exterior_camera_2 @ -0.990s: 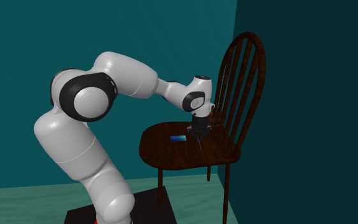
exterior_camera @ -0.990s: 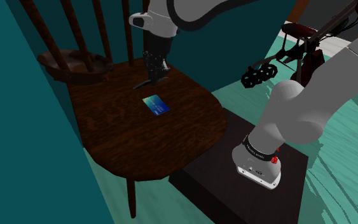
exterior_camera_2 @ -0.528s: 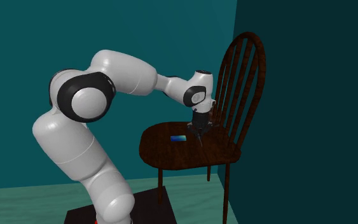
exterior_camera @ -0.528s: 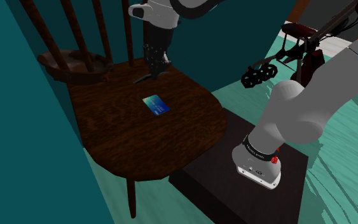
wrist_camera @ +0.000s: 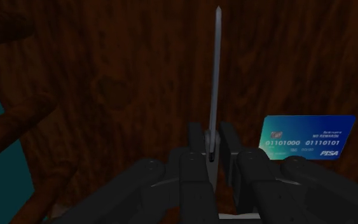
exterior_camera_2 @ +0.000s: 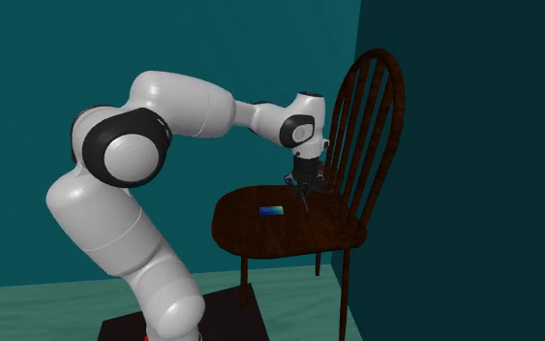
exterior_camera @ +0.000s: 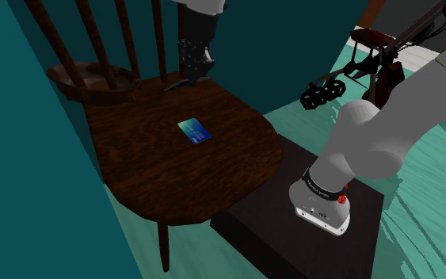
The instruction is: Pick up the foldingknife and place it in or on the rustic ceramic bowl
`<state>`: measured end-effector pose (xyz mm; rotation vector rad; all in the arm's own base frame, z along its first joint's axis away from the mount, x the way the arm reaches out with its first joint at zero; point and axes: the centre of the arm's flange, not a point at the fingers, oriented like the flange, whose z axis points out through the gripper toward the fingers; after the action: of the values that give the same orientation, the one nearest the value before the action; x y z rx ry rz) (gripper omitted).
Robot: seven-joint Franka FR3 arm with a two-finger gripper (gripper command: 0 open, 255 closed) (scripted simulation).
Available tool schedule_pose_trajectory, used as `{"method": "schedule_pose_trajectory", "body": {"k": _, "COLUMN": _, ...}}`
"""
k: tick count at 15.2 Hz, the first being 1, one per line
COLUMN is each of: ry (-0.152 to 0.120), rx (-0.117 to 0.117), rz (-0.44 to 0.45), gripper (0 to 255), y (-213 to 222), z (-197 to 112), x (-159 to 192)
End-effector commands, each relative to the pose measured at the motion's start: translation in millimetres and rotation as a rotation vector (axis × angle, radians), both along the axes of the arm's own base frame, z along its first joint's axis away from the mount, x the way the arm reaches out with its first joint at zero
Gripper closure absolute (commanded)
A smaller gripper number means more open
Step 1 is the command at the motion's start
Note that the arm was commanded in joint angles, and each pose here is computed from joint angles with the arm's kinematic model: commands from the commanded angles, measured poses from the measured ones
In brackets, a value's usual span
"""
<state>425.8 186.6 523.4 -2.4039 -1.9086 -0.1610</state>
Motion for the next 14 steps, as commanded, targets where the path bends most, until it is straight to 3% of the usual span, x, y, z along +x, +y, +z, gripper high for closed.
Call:
{"method": "schedule_pose_trajectory", "body": {"k": 1, "ry": 0.0, "rx": 0.0, "rz": 0.0, "gripper": 255, "y": -1, "z": 12, "x": -1}}
{"method": "schedule_pose_trajectory", "body": {"k": 14, "ry": 0.0, "rx": 0.0, "rz": 0.0, "gripper": 255, "y": -1, "z": 80, "x": -1}}
